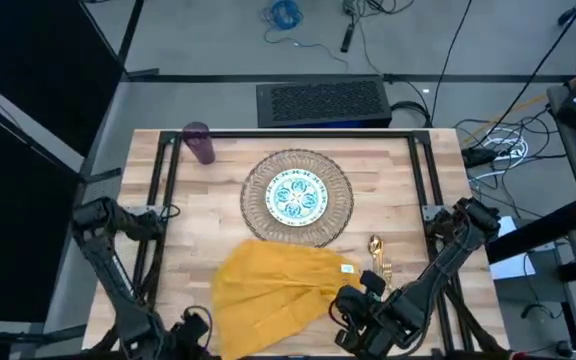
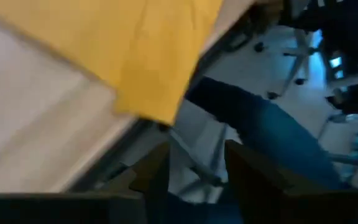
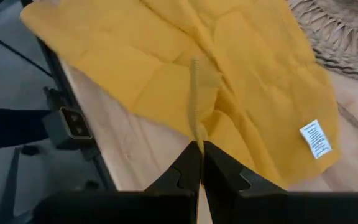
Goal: Set table place
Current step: Fold the yellow table napkin
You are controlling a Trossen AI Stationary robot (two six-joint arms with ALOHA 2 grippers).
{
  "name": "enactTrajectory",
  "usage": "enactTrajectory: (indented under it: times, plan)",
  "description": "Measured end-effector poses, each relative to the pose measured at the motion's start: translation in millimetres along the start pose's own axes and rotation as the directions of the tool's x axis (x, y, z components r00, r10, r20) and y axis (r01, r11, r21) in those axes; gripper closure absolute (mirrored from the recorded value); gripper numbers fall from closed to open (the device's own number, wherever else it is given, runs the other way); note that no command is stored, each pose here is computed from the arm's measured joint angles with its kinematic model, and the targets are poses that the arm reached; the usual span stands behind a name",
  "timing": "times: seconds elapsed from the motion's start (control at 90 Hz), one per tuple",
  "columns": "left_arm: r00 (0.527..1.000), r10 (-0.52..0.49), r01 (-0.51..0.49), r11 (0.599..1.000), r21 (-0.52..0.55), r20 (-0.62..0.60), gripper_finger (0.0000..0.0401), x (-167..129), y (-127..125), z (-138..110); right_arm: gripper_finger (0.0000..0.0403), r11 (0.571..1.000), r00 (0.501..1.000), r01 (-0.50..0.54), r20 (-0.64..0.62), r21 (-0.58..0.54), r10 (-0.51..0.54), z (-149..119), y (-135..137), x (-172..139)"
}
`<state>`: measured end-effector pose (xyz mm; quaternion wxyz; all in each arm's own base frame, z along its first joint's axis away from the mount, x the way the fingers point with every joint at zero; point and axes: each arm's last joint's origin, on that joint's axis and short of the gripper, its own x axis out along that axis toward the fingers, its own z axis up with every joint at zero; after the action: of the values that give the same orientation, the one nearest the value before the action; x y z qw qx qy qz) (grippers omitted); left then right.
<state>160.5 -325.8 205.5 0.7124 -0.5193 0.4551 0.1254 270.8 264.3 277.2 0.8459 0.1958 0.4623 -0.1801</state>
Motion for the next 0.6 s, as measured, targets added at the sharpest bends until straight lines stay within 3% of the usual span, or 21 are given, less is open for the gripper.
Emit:
enactTrajectory:
  times: [0.078, 0.189, 0.456, 0.6]
  plan:
    - [1.000, -0.013, 0.013, 0.996, -0.088, 0.003, 0.0248, 12, 4, -9, 0.0403, 1.000, 1.000, -0.010, 0.001, -0.001, 0.010, -2, 1, -1]
    - [0.998, -0.069, 0.066, 0.989, -0.132, -0.015, 0.0243, 31, 4, -17, 0.0403, 1.000, 1.000, -0.019, 0.003, -0.009, 0.019, -6, 3, -3]
    - [0.997, -0.073, 0.077, 0.986, -0.147, 0.035, 0.0243, 35, -1, -6, 0.0403, 0.999, 1.000, -0.016, 0.023, -0.030, 0.017, -13, 6, -4]
    - [0.998, -0.012, 0.020, 0.991, -0.133, 0.057, 0.0243, 39, 1, 4, 0.0403, 0.999, 1.000, -0.015, 0.025, -0.035, 0.016, -13, 5, -4]
